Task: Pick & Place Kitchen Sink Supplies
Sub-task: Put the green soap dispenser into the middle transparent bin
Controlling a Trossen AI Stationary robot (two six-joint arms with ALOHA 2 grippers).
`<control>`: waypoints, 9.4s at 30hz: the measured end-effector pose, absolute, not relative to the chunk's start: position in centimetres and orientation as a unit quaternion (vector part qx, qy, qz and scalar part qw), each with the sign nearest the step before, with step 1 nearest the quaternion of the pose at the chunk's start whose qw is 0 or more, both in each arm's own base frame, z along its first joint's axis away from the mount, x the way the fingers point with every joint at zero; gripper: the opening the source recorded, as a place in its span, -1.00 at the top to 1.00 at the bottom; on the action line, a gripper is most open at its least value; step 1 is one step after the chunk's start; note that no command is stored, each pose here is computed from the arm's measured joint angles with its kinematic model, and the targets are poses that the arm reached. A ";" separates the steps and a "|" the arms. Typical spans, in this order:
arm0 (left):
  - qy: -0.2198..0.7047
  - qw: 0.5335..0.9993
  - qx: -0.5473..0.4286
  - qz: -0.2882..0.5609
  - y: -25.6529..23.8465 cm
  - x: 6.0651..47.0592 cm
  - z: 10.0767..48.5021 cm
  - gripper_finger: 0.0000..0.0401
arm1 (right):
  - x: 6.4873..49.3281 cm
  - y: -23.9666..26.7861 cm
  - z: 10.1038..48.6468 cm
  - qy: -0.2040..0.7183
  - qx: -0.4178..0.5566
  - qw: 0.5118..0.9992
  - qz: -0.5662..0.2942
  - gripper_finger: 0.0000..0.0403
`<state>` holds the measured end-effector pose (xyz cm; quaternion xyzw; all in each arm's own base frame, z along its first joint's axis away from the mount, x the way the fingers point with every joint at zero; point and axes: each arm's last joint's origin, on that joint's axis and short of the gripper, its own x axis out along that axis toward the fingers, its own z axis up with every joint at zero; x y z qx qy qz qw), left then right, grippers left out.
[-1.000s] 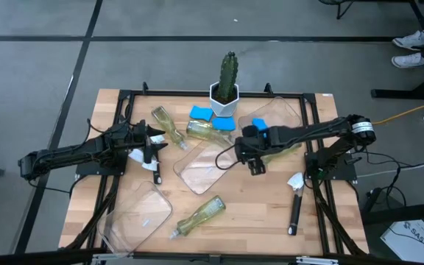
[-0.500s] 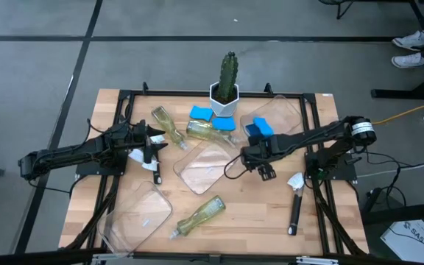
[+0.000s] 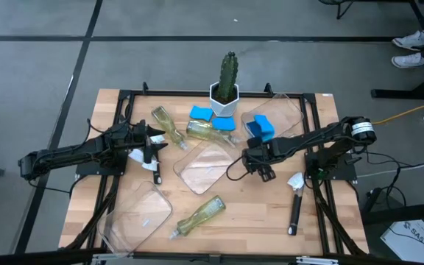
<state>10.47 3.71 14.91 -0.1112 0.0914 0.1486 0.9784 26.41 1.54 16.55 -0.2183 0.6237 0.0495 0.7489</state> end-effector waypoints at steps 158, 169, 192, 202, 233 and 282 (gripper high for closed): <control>0.092 0.978 -0.111 0.149 3.7 10.5 14.9 -0.40 | 34.4 3.4 41.4 0.387 -0.077 0.877 0.274 0.44; 0.091 0.978 -0.111 0.149 3.7 10.5 14.9 -0.40 | 34.1 0.9 44.3 0.328 -0.148 0.908 0.212 0.44; 0.092 0.978 -0.111 0.149 3.7 10.5 14.9 -0.40 | 38.7 -5.6 33.7 0.377 -0.152 0.904 0.132 0.44; 0.092 0.978 -0.111 0.149 3.7 10.5 14.9 -0.40 | 38.8 -5.8 33.4 0.373 -0.140 0.910 0.117 -0.12; 0.092 0.978 -0.111 0.149 3.7 10.5 14.9 -0.40 | 39.3 6.6 36.5 0.311 -0.222 0.918 0.107 -0.78; 0.092 0.978 -0.112 0.149 3.7 10.5 14.9 -0.40 | 44.4 20.2 19.0 0.350 -0.185 0.899 0.189 -0.78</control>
